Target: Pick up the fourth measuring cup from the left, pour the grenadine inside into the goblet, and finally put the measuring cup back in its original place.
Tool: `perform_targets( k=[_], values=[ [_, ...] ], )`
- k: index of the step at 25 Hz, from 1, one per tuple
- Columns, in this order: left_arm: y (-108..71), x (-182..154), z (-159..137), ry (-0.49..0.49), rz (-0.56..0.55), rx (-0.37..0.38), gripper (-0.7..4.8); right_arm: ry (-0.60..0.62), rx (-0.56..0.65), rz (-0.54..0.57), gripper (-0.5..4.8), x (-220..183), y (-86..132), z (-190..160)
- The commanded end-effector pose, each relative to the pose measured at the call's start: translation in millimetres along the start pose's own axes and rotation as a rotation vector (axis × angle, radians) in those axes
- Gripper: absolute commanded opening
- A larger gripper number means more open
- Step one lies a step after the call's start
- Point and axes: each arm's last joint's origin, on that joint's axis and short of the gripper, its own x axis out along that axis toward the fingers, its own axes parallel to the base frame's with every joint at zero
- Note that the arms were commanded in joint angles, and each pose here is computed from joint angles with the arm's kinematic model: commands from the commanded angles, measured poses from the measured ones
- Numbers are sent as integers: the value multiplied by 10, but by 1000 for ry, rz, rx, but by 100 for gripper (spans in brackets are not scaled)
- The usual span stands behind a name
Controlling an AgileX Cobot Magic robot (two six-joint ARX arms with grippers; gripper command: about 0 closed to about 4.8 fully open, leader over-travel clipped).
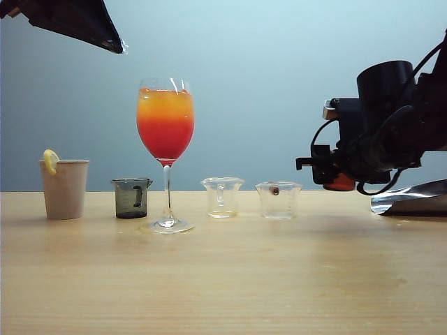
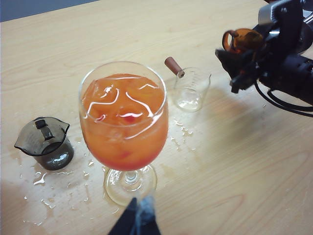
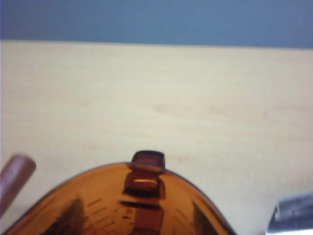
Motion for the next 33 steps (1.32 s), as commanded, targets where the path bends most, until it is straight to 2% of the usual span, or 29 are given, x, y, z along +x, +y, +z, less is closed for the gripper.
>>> perform_targets(
  k=[1, 10, 18, 28, 29, 31, 33],
  values=[
    [2, -11, 22, -15, 1, -2, -5, -10, 7, 3, 89, 72, 17, -60],
    [2, -11, 22, -15, 1, -2, -5, 58, -11, -5, 89, 168, 16, -339],
    [2, -11, 22, -15, 1, -2, -5, 44, -7, -8, 89, 203, 10, -294],
    [2, -11, 26, -19, 1, -2, -5, 134, -26, -13, 91, 194, 4, -383],
    [2, -11, 33, -26, 1, -1, -5, 133, -25, -12, 100, 194, 4, -382],
    [2, -11, 44, -38, 1, 0, -5, 133, -25, -12, 151, 194, 4, -382],
    [2, -12, 43, -36, 1, -1, -5, 133, -25, -12, 244, 194, 4, -382]
  ],
)
